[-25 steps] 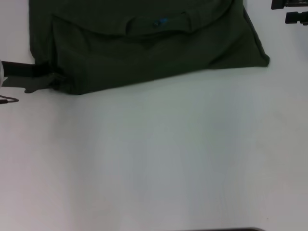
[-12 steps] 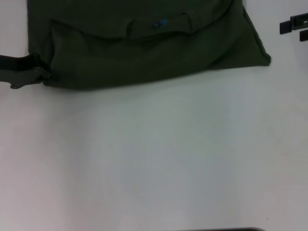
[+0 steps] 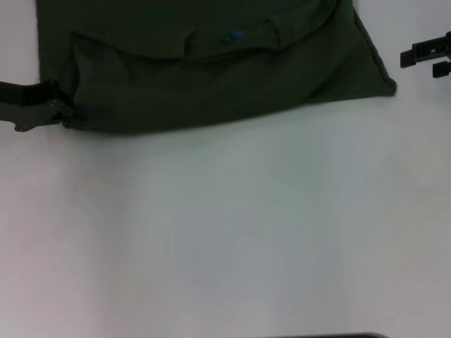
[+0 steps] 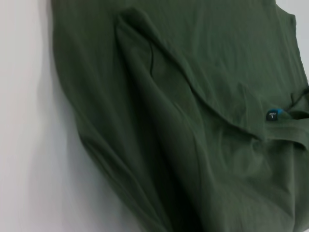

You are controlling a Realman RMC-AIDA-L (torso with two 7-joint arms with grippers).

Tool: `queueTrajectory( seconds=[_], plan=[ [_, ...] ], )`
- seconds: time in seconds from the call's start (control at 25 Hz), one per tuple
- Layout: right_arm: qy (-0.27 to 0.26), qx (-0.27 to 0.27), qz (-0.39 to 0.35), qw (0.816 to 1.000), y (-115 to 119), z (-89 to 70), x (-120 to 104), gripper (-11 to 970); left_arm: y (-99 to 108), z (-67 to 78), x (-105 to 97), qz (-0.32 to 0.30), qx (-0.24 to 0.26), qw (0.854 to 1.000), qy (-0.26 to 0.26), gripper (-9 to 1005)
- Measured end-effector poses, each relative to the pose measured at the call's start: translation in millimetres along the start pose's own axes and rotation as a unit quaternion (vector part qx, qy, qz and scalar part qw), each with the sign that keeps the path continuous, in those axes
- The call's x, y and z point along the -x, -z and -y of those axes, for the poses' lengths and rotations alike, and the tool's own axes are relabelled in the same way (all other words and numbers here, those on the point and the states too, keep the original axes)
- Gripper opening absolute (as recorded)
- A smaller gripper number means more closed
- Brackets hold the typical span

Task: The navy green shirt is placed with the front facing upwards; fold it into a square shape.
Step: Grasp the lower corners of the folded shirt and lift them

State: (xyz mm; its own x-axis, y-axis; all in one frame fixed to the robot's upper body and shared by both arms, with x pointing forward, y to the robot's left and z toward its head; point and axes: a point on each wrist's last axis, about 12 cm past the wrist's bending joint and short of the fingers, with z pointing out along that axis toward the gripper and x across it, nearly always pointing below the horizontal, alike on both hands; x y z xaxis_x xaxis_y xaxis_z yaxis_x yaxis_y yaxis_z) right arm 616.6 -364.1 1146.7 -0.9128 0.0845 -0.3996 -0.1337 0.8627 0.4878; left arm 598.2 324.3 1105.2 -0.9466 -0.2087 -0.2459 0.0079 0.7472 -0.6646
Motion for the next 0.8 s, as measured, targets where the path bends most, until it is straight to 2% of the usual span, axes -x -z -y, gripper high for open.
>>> queueTrajectory(
  seconds=[0.16, 0.6, 0.8],
  plan=[
    [-0.004, -0.014, 0.005, 1.0, -10.7, 2.7, -1.6, 920, -1.1, 2.2, 1.4, 0.001, -0.001, 1.0, -0.002, 3],
    [-0.02, -0.011, 0.033, 0.999, -45.3, -6.8, -9.4, 914, -5.3, 3.8, 1.8, 0.008, 0.0, 1.0, -0.003, 4],
    [-0.019, -0.017, 0.042, 0.999, -54.1, -9.6, -11.0, 915, -5.4, 2.7, 2.5, 0.013, 0.003, 1.0, -0.003, 4]
  ],
)
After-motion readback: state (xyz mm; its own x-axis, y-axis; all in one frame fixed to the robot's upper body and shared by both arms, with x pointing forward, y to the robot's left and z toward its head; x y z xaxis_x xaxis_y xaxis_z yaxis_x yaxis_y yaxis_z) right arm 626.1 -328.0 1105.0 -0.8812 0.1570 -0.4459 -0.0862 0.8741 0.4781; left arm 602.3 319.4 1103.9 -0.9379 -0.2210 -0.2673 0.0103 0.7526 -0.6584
